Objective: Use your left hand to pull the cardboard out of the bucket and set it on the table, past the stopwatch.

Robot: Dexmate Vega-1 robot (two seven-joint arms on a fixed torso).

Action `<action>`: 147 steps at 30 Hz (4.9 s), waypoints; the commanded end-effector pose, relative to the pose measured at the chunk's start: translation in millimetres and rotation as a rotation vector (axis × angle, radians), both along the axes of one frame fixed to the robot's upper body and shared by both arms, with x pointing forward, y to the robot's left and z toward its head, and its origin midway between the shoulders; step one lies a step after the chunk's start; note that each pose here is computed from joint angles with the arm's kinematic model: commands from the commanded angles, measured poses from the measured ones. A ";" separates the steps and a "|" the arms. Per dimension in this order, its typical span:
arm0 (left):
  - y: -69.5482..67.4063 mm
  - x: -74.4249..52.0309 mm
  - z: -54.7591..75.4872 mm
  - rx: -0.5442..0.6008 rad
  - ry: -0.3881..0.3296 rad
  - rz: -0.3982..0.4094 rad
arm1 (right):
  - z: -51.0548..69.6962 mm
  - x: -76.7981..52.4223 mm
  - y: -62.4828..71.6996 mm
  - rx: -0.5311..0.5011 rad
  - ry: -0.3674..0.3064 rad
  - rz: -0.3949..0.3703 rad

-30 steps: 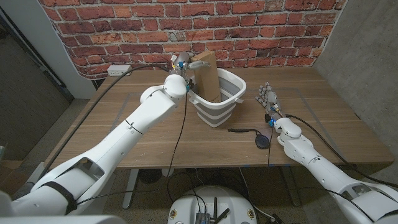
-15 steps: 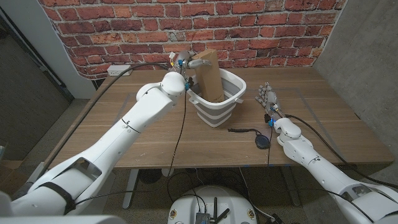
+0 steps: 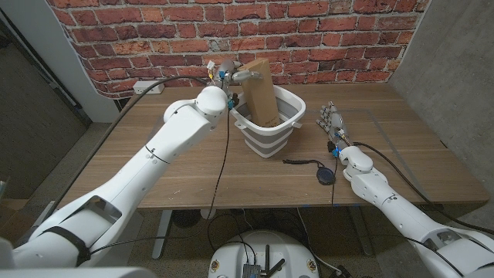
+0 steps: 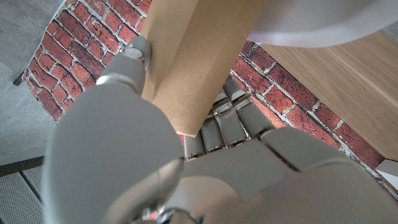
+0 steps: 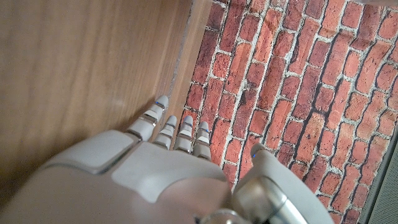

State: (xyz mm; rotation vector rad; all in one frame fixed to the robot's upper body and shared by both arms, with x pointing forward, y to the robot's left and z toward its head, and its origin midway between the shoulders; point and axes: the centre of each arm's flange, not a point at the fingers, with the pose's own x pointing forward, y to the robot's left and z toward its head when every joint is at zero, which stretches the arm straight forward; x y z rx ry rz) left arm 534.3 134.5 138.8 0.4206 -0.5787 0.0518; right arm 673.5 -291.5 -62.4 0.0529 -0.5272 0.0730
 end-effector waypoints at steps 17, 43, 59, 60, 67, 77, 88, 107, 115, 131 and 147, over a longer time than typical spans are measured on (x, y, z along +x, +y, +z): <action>10.1 -30.4 36.1 -0.010 -0.055 -0.047 | 1.2 -1.2 4.8 -0.009 0.000 0.010; 40.1 -46.6 59.5 -0.123 -0.028 -0.119 | 2.9 3.2 12.2 -0.025 0.019 0.019; 71.4 -63.9 66.0 -0.254 -0.061 -0.106 | 4.8 8.0 17.0 -0.038 0.029 0.034; 73.2 -65.4 66.5 -0.259 -0.067 -0.101 | 5.0 8.5 17.6 -0.039 0.030 0.036; 84.8 -72.5 64.5 -0.319 -0.070 -0.107 | 5.0 9.3 18.9 -0.046 0.036 0.040; 102.9 -69.2 43.8 -0.458 -0.037 -0.158 | 3.1 6.9 19.8 -0.047 0.041 0.041; 131.4 -79.7 24.2 -0.580 -0.051 -0.143 | 1.2 7.1 24.1 -0.051 0.052 0.045; 172.0 -104.2 14.9 -0.725 -0.067 -0.175 | -2.3 10.9 36.2 -0.052 0.068 0.059; 189.7 -115.8 6.7 -0.748 -0.056 -0.156 | -2.9 8.9 40.2 -0.058 0.070 0.058; 224.1 -127.0 -8.9 -0.801 -0.013 -0.147 | 3.5 13.2 48.7 -0.067 0.062 0.048; 252.3 -151.3 -40.9 -0.862 0.049 -0.055 | 8.9 20.6 54.4 -0.082 0.067 0.054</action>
